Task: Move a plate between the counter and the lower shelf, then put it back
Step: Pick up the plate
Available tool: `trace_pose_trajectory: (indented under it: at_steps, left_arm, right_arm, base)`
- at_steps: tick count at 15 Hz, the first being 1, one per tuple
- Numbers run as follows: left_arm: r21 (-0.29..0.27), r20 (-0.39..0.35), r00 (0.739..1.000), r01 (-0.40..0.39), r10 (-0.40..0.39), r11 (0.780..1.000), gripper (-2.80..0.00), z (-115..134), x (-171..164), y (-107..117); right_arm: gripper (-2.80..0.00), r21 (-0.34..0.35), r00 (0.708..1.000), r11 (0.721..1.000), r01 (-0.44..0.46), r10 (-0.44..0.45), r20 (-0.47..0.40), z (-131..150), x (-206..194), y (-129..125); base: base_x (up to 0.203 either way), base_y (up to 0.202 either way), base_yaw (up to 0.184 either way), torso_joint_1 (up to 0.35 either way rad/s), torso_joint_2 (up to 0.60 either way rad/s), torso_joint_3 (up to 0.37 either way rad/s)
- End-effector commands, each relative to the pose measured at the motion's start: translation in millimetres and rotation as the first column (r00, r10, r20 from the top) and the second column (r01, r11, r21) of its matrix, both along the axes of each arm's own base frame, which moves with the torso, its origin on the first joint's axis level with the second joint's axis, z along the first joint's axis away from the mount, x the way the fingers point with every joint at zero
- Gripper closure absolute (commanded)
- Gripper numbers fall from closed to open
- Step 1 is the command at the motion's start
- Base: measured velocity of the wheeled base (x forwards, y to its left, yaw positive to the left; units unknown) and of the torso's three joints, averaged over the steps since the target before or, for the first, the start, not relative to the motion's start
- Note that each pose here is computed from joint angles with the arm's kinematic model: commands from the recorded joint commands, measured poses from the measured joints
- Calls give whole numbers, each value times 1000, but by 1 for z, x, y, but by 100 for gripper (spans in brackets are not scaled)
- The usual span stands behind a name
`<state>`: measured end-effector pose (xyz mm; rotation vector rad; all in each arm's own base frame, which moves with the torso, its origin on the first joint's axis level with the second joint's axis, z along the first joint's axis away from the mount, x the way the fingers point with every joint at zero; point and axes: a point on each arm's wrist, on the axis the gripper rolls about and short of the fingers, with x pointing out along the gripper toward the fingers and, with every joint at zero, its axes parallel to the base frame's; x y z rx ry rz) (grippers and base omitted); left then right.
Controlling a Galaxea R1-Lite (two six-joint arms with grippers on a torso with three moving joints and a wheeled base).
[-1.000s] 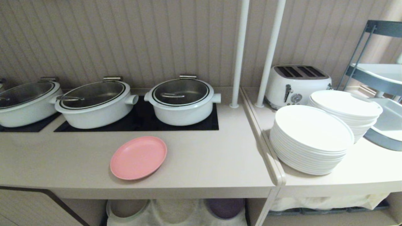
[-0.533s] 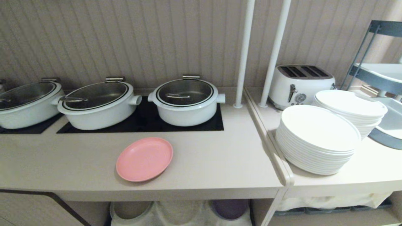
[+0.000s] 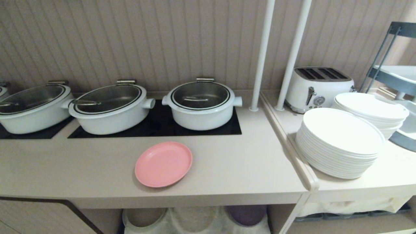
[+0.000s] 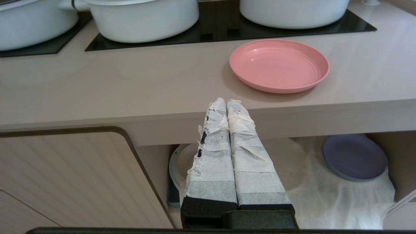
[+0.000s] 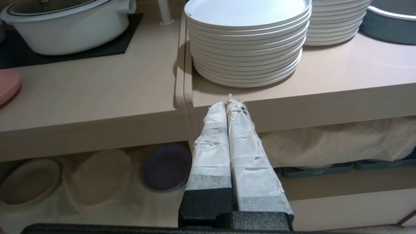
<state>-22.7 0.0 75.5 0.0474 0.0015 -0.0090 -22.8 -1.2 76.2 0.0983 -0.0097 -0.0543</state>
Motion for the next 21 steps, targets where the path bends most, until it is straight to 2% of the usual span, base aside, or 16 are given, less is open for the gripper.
trace_pose_trajectory:
  at_steps: [1,10,15,18,21]
  left_arm:
    - [-1,0,1000,3,-3,1000,0,0,0,0]
    - [19,3,1000,8,-8,1000,0,0,0,0]
    - [21,45,999,22,-23,1000,0,16,-6,0]
    - [20,11,1000,23,-23,1000,0,28,-14,0]
    - [18,-97,995,23,-21,1000,0,40,-20,0]
  right_arm:
    - [0,1,1000,1000,1,-1,1,0,0,0]
    - [0,0,1000,1000,1,-1,0,0,0,0]
    - [0,2,1000,1000,1,-1,1,0,0,0]
    - [0,0,1000,1000,1,-1,-1,0,0,0]
    - [0,0,1000,1000,1,-1,-1,0,0,0]
  base:
    - [0,0,0,0,0,0]
    - [0,0,0,0,0,0]
    - [0,0,0,0,0,0]
    - [0,0,0,0,0,0]
    - [0,0,0,0,0,0]
